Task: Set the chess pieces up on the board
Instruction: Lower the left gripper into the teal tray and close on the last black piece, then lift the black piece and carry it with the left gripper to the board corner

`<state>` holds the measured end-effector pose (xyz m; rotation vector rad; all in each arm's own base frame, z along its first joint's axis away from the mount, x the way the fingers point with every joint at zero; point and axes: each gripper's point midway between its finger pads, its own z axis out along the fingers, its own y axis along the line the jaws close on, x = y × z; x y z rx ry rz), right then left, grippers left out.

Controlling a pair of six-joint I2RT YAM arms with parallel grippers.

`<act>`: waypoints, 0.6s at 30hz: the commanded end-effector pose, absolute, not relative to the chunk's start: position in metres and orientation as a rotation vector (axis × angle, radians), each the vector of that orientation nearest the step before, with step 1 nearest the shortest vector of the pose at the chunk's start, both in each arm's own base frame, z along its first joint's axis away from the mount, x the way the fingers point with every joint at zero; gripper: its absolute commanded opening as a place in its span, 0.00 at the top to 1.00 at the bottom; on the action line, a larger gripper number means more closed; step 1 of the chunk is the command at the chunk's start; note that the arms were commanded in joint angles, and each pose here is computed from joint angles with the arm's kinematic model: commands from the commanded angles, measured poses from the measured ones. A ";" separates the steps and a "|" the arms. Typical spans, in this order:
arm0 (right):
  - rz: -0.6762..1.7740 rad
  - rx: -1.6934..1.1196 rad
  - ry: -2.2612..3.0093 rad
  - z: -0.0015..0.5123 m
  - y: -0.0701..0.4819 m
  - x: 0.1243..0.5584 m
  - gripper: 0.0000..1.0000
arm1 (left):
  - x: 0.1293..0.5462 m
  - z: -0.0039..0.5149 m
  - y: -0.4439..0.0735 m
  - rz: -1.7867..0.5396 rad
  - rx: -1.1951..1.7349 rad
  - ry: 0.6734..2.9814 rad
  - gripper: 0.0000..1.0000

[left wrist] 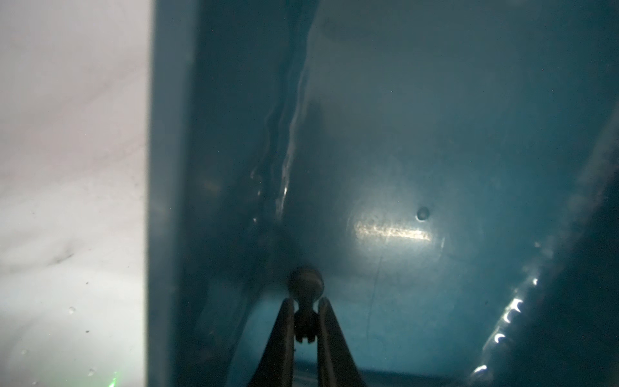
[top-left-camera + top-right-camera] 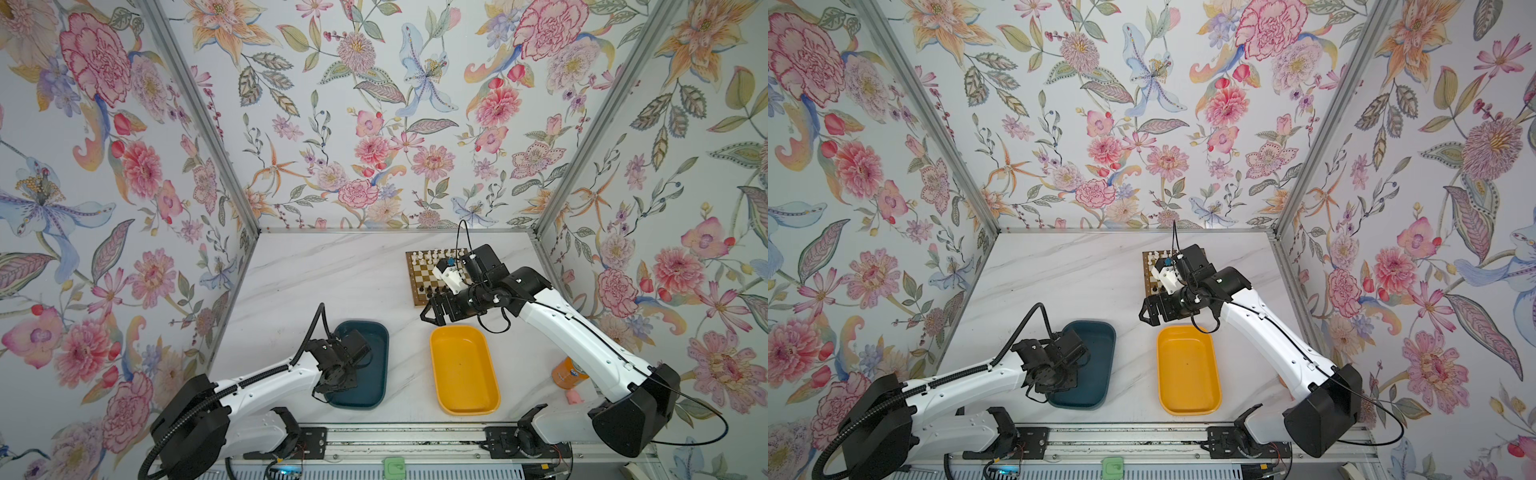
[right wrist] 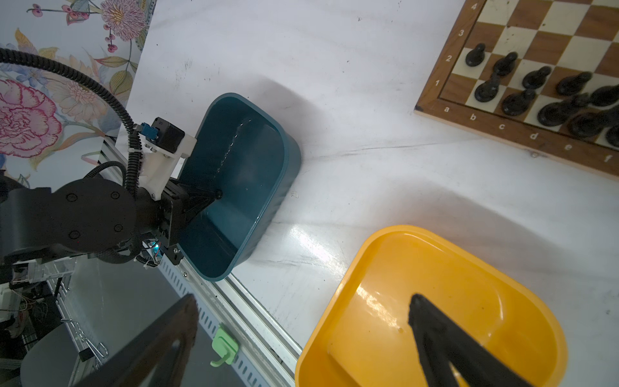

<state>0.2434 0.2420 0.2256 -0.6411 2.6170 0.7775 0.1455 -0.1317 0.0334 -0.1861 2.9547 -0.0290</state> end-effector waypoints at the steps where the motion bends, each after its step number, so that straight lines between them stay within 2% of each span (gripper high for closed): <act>1: 0.772 -0.649 2.622 0.224 0.242 0.243 0.01 | 0.148 0.039 -0.131 -0.008 -0.166 2.965 0.94; 18: 0.769 -0.582 2.609 0.232 0.233 0.253 0.01 | 0.199 0.104 -0.167 0.002 -0.031 2.876 0.98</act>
